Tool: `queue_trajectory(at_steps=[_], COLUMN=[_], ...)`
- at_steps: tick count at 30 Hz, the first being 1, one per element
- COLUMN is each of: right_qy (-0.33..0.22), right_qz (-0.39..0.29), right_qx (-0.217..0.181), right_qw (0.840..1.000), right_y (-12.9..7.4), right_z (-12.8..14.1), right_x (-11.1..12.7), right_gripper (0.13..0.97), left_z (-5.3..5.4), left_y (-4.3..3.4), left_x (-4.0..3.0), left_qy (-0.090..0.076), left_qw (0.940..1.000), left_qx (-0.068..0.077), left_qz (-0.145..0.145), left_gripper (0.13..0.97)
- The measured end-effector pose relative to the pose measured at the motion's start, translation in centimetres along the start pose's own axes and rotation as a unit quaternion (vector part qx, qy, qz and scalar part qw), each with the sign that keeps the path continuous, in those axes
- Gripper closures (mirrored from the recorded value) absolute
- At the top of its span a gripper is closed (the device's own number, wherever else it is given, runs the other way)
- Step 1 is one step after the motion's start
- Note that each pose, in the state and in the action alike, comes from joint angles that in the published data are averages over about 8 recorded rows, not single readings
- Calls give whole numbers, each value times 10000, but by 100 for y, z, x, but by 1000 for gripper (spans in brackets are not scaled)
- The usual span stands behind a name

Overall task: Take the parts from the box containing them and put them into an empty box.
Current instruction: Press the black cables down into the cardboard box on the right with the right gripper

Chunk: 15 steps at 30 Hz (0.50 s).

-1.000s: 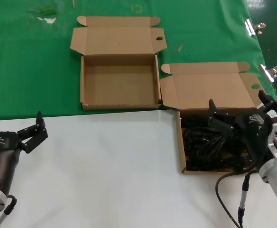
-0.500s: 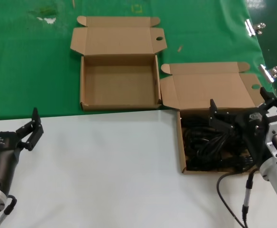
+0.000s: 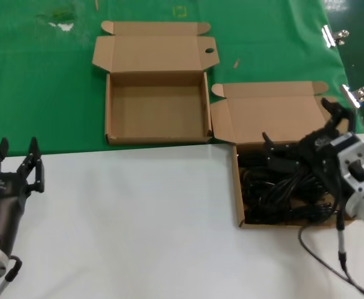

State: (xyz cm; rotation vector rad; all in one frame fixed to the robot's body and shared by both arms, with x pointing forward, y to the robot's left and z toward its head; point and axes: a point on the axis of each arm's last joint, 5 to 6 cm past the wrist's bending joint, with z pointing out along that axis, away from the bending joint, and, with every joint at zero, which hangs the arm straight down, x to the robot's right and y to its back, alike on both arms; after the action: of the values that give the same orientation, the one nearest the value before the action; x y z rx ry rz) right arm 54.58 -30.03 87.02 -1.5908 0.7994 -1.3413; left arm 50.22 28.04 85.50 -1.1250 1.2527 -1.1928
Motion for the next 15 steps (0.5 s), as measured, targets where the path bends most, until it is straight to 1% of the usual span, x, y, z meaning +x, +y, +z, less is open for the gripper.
queue_trajectory(at_steps=[6,8,11,15], right_qy=[-682,-872,-1141,-1508], right_qz=[-749,-1046,-1548,-2244], right_qx=[123,184,291,436], right_qw=[9948,9905,9809,9618], right_y=[-134,-197,-302,-429], right_z=[121,166,241,335], right_x=[292,412,606,847], right_gripper=[130,130,130,130], left_z=[0,0,0,0], left_y=[0,0,0,0], left_x=[0,0,0,0], left_qy=[0,0,0,0], left_qw=[10000,10000,10000,10000], left_qx=[0,0,0,0], left_qz=[0,0,0,0], left_gripper=[783,798,843,902])
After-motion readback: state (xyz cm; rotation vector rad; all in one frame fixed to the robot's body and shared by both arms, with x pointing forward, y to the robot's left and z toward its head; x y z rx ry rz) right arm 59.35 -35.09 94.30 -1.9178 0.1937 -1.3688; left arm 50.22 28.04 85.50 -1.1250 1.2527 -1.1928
